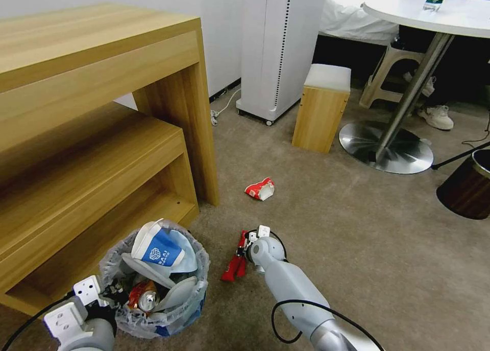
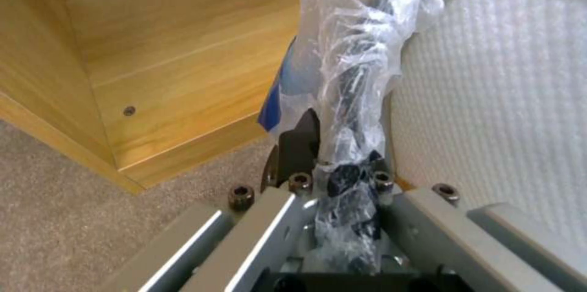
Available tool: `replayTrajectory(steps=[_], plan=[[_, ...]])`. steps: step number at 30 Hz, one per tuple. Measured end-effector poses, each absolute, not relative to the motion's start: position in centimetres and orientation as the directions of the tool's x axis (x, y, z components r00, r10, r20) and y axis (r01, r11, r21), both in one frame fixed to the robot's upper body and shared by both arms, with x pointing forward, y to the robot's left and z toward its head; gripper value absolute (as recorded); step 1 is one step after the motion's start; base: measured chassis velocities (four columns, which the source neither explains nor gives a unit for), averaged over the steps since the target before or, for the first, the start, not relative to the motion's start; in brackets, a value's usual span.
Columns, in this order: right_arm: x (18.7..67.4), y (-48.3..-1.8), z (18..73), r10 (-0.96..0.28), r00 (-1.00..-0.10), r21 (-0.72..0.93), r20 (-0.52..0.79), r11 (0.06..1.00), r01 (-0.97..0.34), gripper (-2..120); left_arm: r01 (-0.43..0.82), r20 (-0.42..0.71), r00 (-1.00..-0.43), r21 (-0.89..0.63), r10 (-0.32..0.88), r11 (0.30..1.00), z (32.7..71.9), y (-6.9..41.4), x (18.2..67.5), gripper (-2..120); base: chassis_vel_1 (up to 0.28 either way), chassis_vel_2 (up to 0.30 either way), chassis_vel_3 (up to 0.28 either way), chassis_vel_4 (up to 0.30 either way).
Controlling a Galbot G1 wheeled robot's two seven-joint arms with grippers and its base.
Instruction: Pick up the trash bin and place the garbage on the floor into it.
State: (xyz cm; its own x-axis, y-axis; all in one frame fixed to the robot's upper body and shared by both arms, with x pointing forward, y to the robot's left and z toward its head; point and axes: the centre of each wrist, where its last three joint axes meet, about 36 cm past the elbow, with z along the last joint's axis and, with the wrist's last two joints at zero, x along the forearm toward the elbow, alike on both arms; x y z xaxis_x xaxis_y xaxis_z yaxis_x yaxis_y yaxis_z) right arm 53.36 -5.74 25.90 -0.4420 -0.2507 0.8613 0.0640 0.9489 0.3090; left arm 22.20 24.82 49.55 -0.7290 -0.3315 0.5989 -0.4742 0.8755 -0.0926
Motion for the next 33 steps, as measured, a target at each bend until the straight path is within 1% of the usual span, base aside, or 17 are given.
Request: replayTrajectory(steps=[1,4,8,12,15,17,19,20,23,24,26,27,28,29,31,32,33], plan=[[53.4,-5.7,25.9,-0.251,-0.442,0.309,0.861,0.949,0.064,16,-0.474,0.599,-0.729,-0.093,-0.332,0.876,49.6,24.8,22.2,0,0.000,0.000,0.000,0.000],[53.1,-5.6,26.1,-0.253,-0.454,0.311,0.854,0.949,0.055,1,-0.473,0.599,-0.729,-0.092,-0.330,0.876,49.5,24.8,22.3,0,0.000,0.000,0.000,0.000],[52.8,-5.4,26.3,-0.257,-0.463,0.314,0.848,0.948,0.049,0,-0.471,0.599,-0.730,-0.093,-0.329,0.877,49.4,24.8,22.3,0,0.000,0.000,0.000,0.000],[51.2,-5.8,27.6,-0.269,-0.500,0.318,0.823,0.948,0.013,0,-0.469,0.601,-0.729,-0.092,-0.327,0.878,49.3,25.0,22.4,0,0.000,0.000,0.000,0.000],[48.3,-7.6,30.0,-0.284,-0.581,0.309,0.762,0.949,-0.059,0,-0.469,0.608,-0.726,-0.095,-0.323,0.878,48.8,25.1,22.7,0,0.000,0.000,0.000,0.000],[47.5,-8.1,30.8,-0.298,-0.602,0.314,0.741,0.946,-0.081,0,-0.469,0.612,-0.724,-0.096,-0.319,0.878,48.6,25.1,22.8,0,0.000,0.000,0.000,0.000],[45.3,-9.2,34.0,-0.355,-0.674,0.344,0.647,0.926,-0.158,0,-0.464,0.630,-0.716,-0.108,-0.301,0.879,48.0,24.9,22.9,0,0.000,0.000,0.000,0.000],[45.3,-9.2,34.0,-0.355,-0.674,0.344,0.647,0.926,-0.158,0,-0.464,0.630,-0.716,-0.108,-0.301,0.879,48.0,24.9,22.9,0,0.000,0.000,0.000,0.000],[42.8,-10.8,40.0,-0.439,-0.800,0.338,0.410,0.887,-0.314,0,-0.453,0.649,-0.710,-0.124,-0.273,0.883,47.4,24.5,23.1,0,0.000,0.000,0.000,0.000],[42.8,-10.8,40.0,-0.439,-0.800,0.338,0.410,0.887,-0.314,0,-0.453,0.649,-0.710,-0.124,-0.273,0.883,47.4,24.5,23.1,0,0.000,0.000,0.000,0.000],[42.1,-11.9,42.8,-0.483,-0.833,0.320,0.271,0.861,-0.395,0,-0.445,0.655,-0.710,-0.134,-0.258,0.885,47.2,24.2,23.3,0,0.000,0.000,0.000,0.000],[41.6,-12.5,44.8,-0.519,-0.837,0.315,0.172,0.834,-0.452,0,-0.441,0.658,-0.710,-0.140,-0.250,0.887,47.1,24.1,23.5,0,0.000,0.000,0.000,0.000],[41.4,-12.8,45.8,-0.544,-0.832,0.310,0.109,0.814,-0.491,0,-0.439,0.660,-0.710,-0.142,-0.246,0.887,47.0,24.0,23.6,0,0.000,0.000,0.000,0.000],[41.4,-12.8,45.8,-0.544,-0.832,0.310,0.109,0.814,-0.491,0,-0.439,0.660,-0.710,-0.142,-0.246,0.887,47.0,24.0,23.6,0,0.000,0.000,0.000,0.000],[41.4,-13.2,47.8,-0.628,-0.770,0.266,-0.109,0.728,-0.632,0,-0.432,0.662,-0.711,-0.148,-0.235,0.890,46.8,23.7,23.8,0,0.000,0.000,0.000,0.000],[41.6,-13.1,47.8,-0.662,-0.726,0.234,-0.187,0.687,-0.688,0,-0.429,0.662,-0.713,-0.152,-0.230,0.891,46.8,23.6,23.9,0,0.000,0.000,0.000,0.000],[41.6,-13.1,47.8,-0.662,-0.726,0.234,-0.187,0.687,-0.688,0,-0.429,0.662,-0.713,-0.152,-0.230,0.891,46.8,23.6,23.9,0,0.000,0.000,0.000,0.000]])
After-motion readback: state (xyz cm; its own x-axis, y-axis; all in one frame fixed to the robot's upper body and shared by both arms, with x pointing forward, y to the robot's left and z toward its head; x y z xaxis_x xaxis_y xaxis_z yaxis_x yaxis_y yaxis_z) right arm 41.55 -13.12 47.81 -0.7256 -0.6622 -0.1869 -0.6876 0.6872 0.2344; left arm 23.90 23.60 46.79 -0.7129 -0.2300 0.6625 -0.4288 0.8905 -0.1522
